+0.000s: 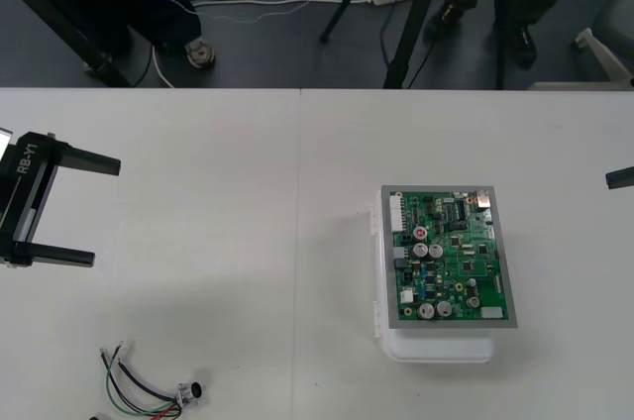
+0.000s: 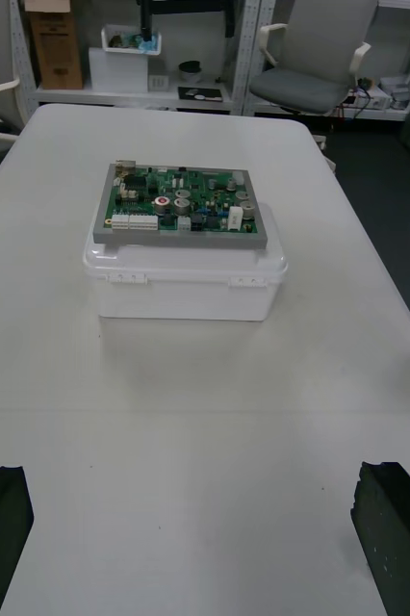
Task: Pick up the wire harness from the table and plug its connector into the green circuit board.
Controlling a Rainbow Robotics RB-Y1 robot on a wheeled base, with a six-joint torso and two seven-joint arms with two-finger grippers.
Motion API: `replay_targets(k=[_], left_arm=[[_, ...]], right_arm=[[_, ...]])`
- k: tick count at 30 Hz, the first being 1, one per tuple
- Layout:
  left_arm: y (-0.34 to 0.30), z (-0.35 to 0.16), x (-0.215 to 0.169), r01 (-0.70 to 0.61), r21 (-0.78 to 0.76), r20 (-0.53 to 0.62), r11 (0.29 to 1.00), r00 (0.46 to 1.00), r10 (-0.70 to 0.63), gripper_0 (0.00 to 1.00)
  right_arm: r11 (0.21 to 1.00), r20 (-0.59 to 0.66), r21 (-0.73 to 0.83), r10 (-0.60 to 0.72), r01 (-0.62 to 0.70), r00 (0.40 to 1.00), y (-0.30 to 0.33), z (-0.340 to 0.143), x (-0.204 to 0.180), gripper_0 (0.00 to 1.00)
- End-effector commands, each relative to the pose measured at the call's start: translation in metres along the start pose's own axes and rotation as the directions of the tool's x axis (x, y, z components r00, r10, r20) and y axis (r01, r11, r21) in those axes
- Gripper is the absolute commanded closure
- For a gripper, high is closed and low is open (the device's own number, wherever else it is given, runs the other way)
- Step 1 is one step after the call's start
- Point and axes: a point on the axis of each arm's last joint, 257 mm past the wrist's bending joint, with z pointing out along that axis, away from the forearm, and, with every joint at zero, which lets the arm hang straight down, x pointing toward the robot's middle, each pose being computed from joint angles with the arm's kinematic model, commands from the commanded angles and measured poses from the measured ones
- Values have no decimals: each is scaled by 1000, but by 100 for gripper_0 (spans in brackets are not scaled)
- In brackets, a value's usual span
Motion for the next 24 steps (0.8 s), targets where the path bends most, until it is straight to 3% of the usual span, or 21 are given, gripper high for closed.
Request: replay_targets(k=[1, 24], left_arm=[[-4, -1, 1, -48, 7, 3, 999, 999, 47, 2], [-4, -1, 1, -48, 7, 3, 999, 999, 47, 2]], right_arm=[[998, -32, -23, -61, 60, 998, 2, -6, -3, 0], [998, -32, -23, -61, 60, 998, 2, -6, -3, 0]])
